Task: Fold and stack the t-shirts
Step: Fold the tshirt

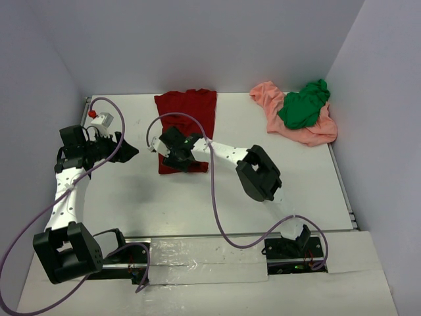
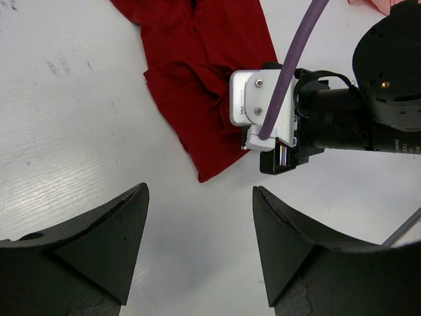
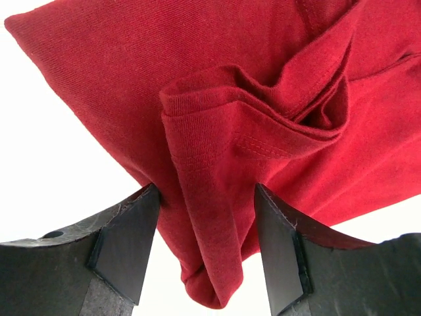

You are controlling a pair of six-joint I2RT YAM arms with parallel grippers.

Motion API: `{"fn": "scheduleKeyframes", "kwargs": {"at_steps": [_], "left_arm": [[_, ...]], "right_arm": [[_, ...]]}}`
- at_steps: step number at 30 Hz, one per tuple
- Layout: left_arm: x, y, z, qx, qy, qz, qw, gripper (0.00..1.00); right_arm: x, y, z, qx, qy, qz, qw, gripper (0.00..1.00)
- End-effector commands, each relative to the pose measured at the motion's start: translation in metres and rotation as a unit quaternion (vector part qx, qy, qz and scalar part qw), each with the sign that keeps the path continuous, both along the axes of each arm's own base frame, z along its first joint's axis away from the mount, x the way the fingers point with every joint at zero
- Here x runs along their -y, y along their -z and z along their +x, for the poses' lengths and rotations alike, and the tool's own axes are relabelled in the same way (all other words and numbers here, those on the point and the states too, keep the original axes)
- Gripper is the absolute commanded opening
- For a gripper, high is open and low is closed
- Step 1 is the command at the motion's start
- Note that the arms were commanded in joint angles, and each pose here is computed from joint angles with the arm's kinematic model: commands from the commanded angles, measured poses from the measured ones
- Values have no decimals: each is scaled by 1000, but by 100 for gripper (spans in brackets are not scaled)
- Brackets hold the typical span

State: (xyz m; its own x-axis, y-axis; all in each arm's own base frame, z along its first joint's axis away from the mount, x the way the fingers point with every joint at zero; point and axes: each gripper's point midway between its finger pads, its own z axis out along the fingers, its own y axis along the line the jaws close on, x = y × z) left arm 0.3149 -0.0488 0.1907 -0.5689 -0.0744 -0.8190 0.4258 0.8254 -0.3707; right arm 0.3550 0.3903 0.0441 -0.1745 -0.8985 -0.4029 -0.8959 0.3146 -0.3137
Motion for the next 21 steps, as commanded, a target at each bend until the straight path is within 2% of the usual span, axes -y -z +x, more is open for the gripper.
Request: {"fn": "scheduleKeyframes", "kwargs": {"at_steps": [1,14,21], "left_arm": [[0,-8,4,25,12,1,1000,73],[1,-9,3,28,12,2,1000,73],[1,-9,3,28,13,2,1000,73]], "right_arm": [[-10,-61,6,41,-6,45,998,66],[-8,-73,3,42,-8,49,998,66],[-11,-66,1,29,-6,51,998,62]]}}
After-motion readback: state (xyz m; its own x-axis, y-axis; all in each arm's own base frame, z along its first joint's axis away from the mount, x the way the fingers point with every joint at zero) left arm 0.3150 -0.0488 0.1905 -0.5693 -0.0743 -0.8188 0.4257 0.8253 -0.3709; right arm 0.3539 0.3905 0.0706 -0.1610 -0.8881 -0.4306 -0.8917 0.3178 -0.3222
